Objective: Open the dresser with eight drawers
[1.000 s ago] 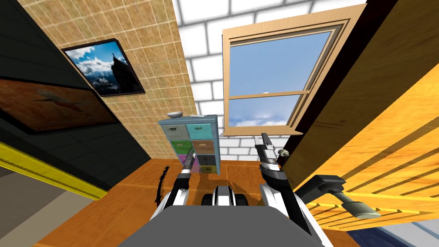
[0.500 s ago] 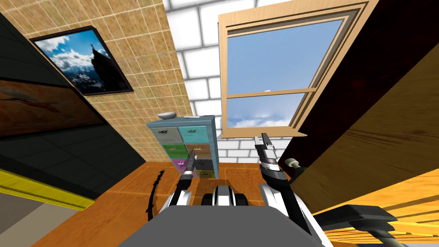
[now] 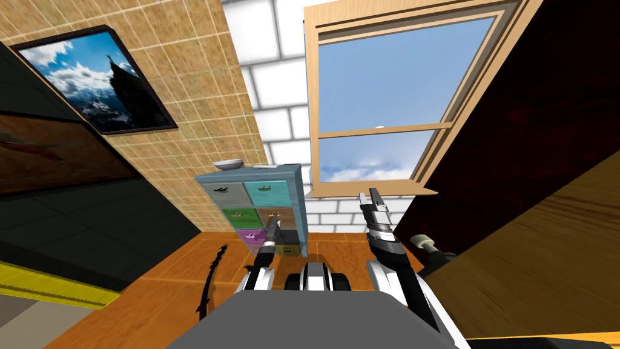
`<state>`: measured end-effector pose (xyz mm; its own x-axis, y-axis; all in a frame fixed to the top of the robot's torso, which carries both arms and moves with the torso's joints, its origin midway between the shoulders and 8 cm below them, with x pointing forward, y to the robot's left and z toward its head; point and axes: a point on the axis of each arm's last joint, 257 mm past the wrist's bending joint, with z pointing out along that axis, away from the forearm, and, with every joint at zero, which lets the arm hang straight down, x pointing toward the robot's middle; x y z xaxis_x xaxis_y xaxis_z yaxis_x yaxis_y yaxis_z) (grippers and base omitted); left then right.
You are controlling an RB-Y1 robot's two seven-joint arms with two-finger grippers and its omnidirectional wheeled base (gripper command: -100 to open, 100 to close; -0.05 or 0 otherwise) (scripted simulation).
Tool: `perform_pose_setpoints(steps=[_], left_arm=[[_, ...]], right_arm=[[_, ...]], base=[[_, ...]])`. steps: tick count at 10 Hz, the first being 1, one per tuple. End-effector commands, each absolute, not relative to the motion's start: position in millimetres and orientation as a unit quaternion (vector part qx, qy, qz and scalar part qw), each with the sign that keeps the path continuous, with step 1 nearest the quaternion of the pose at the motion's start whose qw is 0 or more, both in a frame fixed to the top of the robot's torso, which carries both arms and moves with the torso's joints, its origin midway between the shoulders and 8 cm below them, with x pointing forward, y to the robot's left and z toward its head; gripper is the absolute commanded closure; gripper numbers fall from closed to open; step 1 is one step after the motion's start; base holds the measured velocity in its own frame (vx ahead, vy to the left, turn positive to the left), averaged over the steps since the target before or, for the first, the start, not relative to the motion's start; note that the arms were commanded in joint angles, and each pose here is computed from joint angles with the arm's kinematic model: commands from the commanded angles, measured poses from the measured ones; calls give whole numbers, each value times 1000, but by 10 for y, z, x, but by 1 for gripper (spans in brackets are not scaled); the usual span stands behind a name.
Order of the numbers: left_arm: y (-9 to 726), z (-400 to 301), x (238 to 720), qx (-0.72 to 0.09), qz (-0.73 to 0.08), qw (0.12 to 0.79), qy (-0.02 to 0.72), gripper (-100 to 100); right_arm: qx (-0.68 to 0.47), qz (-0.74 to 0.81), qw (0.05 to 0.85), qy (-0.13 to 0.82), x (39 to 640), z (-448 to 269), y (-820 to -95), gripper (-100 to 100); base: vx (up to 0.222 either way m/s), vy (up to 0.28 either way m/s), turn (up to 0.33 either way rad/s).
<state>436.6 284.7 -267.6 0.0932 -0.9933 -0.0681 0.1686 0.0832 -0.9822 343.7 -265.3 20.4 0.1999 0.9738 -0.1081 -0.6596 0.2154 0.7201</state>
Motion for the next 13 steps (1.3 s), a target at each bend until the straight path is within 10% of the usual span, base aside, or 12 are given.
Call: perform_pose_setpoints(steps=[1,13], left_arm=[[2849,-2674,4372,-458,-499,581,452,100],[2255,-2711,5304,-422,-562,526,478,100]], right_arm=[[273,563,725,287,3437,204,-2653,0],[273,564,725,287,3438,205,-2653,0]], base=[[6,1,1],[-92,-27,125]])
